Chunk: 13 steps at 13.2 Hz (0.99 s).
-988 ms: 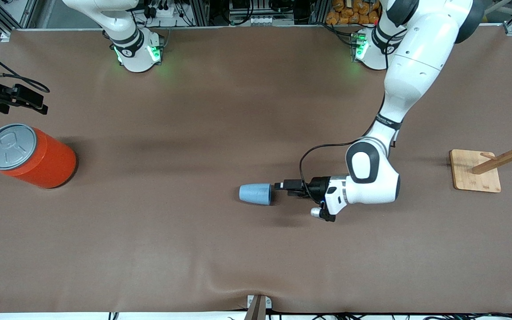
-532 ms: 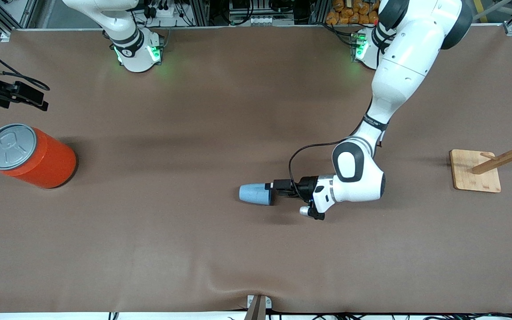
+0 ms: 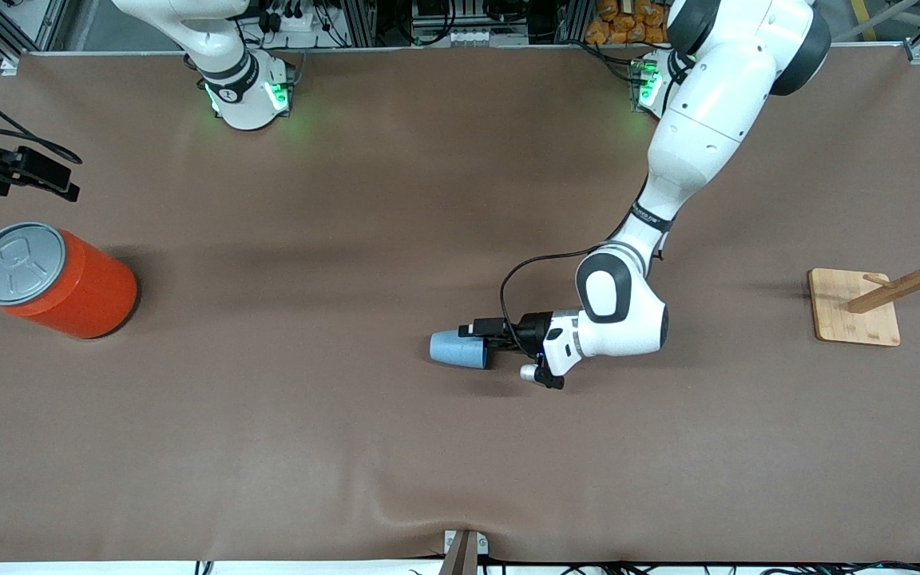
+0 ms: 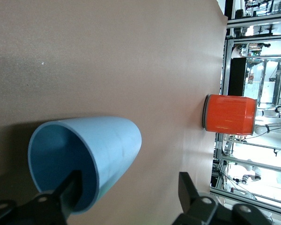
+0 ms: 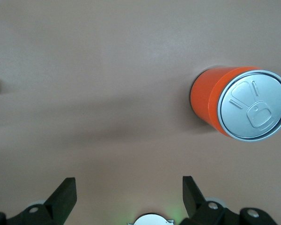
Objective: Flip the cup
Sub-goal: 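Close the left gripper on the cup's base end, then lift the cup with the left gripper and carry it toward the wooden stand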
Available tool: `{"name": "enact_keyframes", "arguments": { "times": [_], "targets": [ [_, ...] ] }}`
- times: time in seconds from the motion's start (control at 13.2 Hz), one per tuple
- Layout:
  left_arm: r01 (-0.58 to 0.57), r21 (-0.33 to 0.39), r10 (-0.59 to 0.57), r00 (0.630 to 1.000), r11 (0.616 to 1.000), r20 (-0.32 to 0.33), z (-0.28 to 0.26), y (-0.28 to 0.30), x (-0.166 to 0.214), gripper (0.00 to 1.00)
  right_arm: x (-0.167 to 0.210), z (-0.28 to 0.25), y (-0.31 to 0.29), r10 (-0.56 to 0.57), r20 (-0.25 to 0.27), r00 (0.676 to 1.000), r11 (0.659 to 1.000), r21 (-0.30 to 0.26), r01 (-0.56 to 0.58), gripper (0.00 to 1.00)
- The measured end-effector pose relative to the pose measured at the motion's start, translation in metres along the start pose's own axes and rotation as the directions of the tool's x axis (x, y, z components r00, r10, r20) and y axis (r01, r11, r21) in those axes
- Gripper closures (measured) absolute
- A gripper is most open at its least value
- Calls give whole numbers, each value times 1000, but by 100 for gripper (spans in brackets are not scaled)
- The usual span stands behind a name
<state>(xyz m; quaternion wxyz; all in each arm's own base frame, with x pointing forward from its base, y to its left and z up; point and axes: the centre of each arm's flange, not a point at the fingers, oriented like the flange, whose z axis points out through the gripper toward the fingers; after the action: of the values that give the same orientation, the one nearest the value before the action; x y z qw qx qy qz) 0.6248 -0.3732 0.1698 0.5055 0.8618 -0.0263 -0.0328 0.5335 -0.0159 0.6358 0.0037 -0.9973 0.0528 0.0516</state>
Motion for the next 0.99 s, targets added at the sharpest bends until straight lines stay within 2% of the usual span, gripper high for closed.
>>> {"name": "enact_keyframes", "arguments": {
  "times": [0.08,0.53,0.61,0.99],
  "targets": [
    [-5,0,5,1000,1000,-2,0,0,1,14,0,0,0,1,0,1000,1000,0,-1,0],
    [-14,-3,14,1000,1000,-10,5,-8,8,85,0,-1,1,1,-4,1000,1000,1,-1,0],
    [-20,-20,19,1000,1000,-16,3,-1,12,93,0,-2,1,2,-7,1000,1000,1,-2,0],
    [-27,-20,26,999,999,-36,-7,2,20,95,0,-5,1,2,-12,1000,1000,1,-2,0]
  ]
}}
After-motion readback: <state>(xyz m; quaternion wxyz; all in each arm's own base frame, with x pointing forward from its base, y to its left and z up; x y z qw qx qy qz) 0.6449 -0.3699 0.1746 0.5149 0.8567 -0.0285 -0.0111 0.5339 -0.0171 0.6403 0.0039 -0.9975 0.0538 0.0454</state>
